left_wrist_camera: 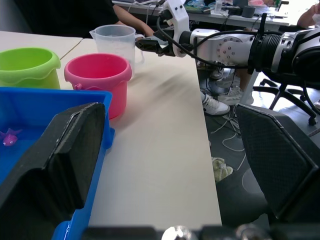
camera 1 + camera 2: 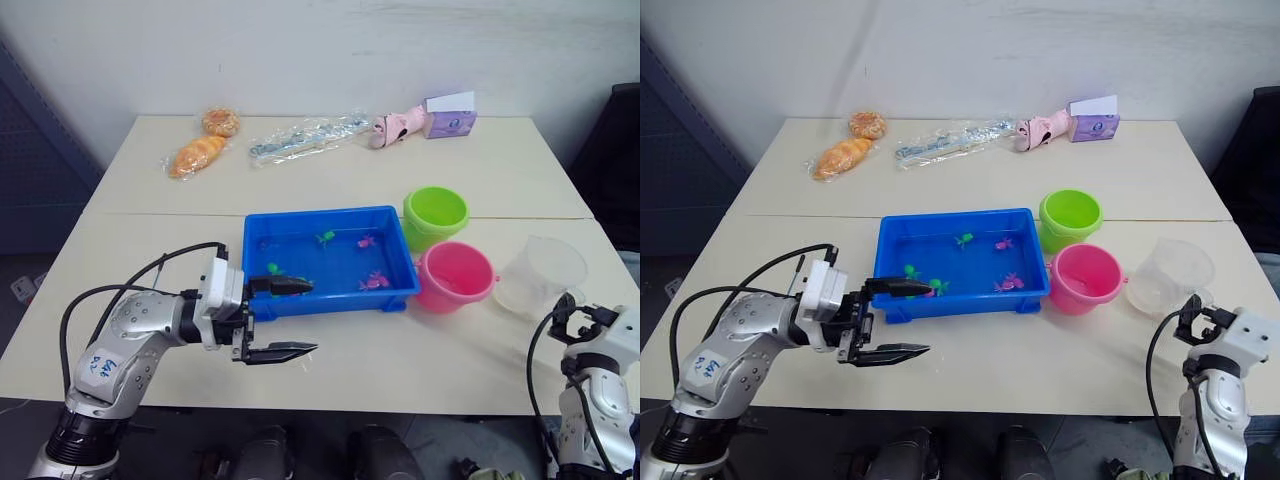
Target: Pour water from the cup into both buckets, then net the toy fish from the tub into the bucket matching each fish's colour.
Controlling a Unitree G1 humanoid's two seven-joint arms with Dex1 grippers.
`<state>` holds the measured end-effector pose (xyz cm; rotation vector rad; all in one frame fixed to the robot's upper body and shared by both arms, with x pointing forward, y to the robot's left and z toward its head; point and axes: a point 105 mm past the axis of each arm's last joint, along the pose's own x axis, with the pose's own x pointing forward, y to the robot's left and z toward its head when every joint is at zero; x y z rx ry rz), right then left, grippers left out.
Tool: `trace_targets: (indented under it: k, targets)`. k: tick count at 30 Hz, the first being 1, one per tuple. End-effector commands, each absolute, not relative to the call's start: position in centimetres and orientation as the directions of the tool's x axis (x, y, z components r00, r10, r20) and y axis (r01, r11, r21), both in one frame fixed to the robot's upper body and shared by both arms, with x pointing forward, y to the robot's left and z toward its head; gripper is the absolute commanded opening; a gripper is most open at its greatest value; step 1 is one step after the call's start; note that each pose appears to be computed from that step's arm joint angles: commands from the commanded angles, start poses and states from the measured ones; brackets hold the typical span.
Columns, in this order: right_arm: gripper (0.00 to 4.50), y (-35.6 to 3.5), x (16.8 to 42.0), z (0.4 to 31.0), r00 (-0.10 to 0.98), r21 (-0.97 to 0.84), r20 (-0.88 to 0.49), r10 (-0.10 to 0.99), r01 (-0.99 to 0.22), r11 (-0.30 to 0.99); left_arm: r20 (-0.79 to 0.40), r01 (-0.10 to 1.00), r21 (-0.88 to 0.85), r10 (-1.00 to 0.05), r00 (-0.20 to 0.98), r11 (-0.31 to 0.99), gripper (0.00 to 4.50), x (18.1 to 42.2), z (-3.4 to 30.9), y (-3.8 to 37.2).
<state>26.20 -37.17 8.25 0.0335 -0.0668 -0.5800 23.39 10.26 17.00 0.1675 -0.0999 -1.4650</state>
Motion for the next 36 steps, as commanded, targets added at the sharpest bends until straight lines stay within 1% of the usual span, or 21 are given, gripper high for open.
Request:
trace_targets:
  k: [1, 6, 8, 11, 13, 15, 18, 19, 23, 26, 30, 32, 36]
  targets:
    - [4.5, -37.9, 26.5, 8.5, 0.803, 0.063, 0.053, -0.594, 0.591, 0.804, -0.022, 0.97, 0.231, -0.996, 0.086, 0.078, 4.45, 23.1, 18.0, 9.7]
    - [4.5, -38.4, 26.9, 8.3, 0.773, 0.104, 0.038, -0.633, 0.627, 0.772, -0.018, 0.966, 0.243, -0.996, 0.09, 0.083, 4.45, 23.3, 18.3, 9.6]
    - [4.5, -38.3, 27.3, 8.4, 0.778, 0.119, 0.042, -0.627, 0.619, 0.776, -0.018, 0.966, 0.246, -0.996, 0.091, 0.084, 4.45, 23.3, 18.4, 9.6]
    - [3.68, -38.0, 27.9, 8.9, 0.785, 0.131, 0.073, -0.615, 0.604, 0.786, -0.018, 0.964, 0.25, -0.996, 0.093, 0.086, 4.5, 23.4, 18.5, 9.5]
    - [2.93, -37.9, 28.1, 9.3, 0.784, 0.142, 0.086, -0.614, 0.601, 0.787, -0.019, 0.964, 0.252, -0.995, 0.094, 0.086, 4.5, 23.4, 18.5, 9.5]
    - [1.99, -37.8, 28.4, 9.5, 0.788, 0.176, 0.084, -0.61, 0.591, 0.788, -0.018, 0.963, 0.254, -0.995, 0.097, 0.089, 4.5, 23.5, 18.6, 9.6]
    - [0.38, -37.6, 28.4, 9.8, 0.797, 0.183, 0.084, -0.598, 0.577, 0.796, -0.02, 0.964, 0.252, -0.995, 0.097, 0.089, 4.5, 23.5, 18.6, 9.6]
    - [0.03, -37.6, 28.4, 9.9, 0.799, 0.186, 0.087, -0.595, 0.574, 0.797, -0.021, 0.964, 0.25, -0.995, 0.097, 0.089, 4.5, 23.4, 18.6, 9.6]
    - [0.03, -37.8, 27.6, 10.8, 0.798, 0.18, 0.105, -0.594, 0.572, 0.8, -0.028, 0.966, 0.245, -0.995, 0.097, 0.087, 4.5, 23.4, 18.7, 9.8]
    - [0.03, -37.7, 26.8, 12.3, 0.809, 0.172, 0.147, -0.57, 0.546, 0.82, -0.029, 0.966, 0.244, -0.995, 0.096, 0.086, 4.5, 23.5, 18.7, 9.8]
    - [0.03, -37.5, 25.4, 16.1, 0.843, 0.093, 0.214, -0.492, 0.484, 0.87, -0.023, 0.967, 0.24, -0.996, 0.089, 0.08, 4.5, 24.0, 18.7, 9.6]
    - [0.03, -37.2, 24.9, 18.3, 0.864, 0.007, 0.25, -0.437, 0.45, 0.893, -0.019, 0.969, 0.237, -0.997, 0.078, 0.071, 4.5, 24.2, 18.6, 9.4]
    - [0.03, -36.2, 24.3, 21.5, 0.891, -0.112, 0.288, -0.351, 0.395, 0.912, -0.014, 0.971, 0.232, -0.998, 0.057, 0.052, 4.5, 24.4, 18.4, 9.0]
